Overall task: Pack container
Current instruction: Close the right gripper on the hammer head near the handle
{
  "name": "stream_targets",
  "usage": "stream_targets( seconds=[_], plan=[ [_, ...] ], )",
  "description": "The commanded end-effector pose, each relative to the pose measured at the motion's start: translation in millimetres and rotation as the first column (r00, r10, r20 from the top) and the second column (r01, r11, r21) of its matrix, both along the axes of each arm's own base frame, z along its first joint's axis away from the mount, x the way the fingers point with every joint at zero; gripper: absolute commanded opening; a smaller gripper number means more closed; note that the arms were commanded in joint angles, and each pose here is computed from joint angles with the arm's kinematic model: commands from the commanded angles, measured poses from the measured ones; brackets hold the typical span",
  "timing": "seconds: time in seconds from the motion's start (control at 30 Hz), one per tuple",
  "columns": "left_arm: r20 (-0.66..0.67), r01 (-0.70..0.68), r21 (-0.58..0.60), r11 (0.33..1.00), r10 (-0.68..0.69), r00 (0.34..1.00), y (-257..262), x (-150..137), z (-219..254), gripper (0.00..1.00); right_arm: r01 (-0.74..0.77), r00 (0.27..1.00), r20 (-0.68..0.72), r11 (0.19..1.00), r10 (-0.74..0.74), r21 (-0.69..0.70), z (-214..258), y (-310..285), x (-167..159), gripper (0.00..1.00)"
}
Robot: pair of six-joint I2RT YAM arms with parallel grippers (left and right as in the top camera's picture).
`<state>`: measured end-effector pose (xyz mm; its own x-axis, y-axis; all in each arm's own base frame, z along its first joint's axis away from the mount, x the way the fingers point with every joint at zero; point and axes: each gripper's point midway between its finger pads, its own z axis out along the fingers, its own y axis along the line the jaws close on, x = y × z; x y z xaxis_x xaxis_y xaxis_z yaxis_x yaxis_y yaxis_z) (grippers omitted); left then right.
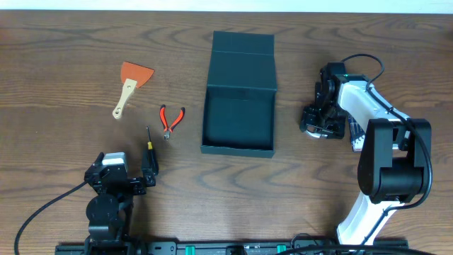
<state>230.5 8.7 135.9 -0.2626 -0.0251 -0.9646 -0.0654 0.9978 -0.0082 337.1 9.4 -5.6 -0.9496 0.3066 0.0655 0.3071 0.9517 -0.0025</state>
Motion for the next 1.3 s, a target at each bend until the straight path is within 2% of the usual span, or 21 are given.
stream_targets(
  seconds=[0.0, 0.37, 1.27],
  plan=[
    [-0.027, -0.001, 0.014, 1.0, 0.001, 1.0, 1.0, -1.4, -9.0, 0.98, 0.001, 0.999, -0.033, 0.999, -0.002, -0.038, -9.3, -5.8, -9.0, 0.75],
    [-0.027, -0.001, 0.014, 1.0, 0.001, 1.0, 1.0, -1.4, -9.0, 0.98, 0.001, 1.0, -0.015, 0.999, -0.001, -0.046, -9.6, -7.1, -4.8, 0.66],
    [-0.027, -0.001, 0.014, 1.0, 0.001, 1.0, 1.0, -1.4, -9.0, 0.99, -0.016, 1.0, 0.01, 0.998, 0.016, -0.056, -8.9, -8.9, 2.1, 0.59]
  ],
)
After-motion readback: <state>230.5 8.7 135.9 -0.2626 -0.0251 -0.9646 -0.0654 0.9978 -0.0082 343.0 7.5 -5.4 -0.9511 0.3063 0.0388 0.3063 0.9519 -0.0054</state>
